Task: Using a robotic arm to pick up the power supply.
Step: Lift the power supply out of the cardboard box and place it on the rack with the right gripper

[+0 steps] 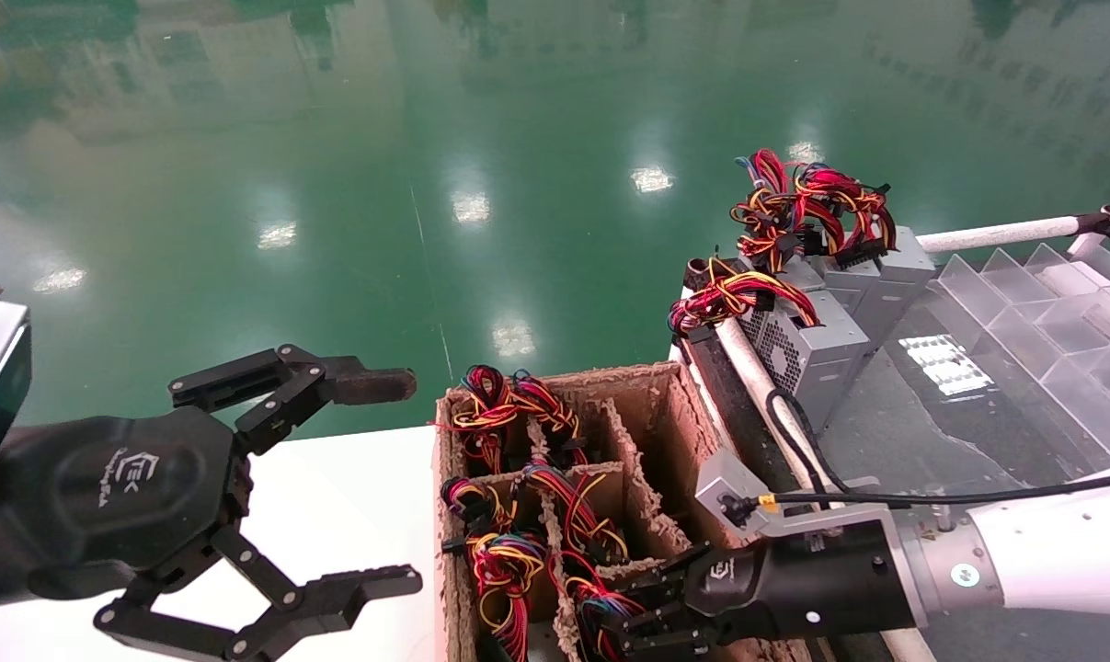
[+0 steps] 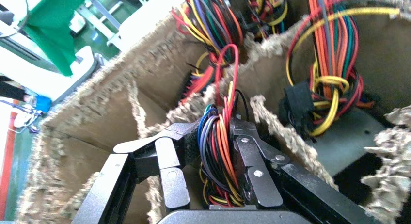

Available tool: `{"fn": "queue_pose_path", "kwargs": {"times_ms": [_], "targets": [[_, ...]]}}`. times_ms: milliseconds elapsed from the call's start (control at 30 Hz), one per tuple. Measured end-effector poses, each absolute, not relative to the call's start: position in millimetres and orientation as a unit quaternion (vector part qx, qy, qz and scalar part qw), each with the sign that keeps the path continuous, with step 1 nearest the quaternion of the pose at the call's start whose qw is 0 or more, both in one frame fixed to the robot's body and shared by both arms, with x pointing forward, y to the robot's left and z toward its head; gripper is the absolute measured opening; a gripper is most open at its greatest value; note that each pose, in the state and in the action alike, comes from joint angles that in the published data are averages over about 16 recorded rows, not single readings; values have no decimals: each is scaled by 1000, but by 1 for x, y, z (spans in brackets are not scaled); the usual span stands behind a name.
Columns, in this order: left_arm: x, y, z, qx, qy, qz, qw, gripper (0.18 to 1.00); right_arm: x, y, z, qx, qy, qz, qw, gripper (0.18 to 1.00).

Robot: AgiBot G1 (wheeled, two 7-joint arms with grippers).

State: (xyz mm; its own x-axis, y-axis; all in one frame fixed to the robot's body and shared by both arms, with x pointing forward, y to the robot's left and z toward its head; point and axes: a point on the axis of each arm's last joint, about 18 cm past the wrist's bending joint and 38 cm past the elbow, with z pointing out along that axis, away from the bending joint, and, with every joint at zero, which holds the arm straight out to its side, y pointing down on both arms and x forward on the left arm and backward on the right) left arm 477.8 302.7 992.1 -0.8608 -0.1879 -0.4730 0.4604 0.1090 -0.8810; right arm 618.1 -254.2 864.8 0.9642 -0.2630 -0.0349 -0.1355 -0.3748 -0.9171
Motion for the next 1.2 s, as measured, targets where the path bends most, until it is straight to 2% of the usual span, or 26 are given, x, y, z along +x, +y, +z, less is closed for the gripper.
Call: {"fn": "queue_pose_path", "kwargs": {"times_ms": [567, 1200], "targets": [[478, 303, 992, 97, 703, -660, 245, 1001, 593, -267, 918, -789, 111, -46, 603, 194], [478, 303, 992, 97, 703, -660, 245, 1001, 582, -320, 1044, -697, 125, -121, 695, 193]]}}
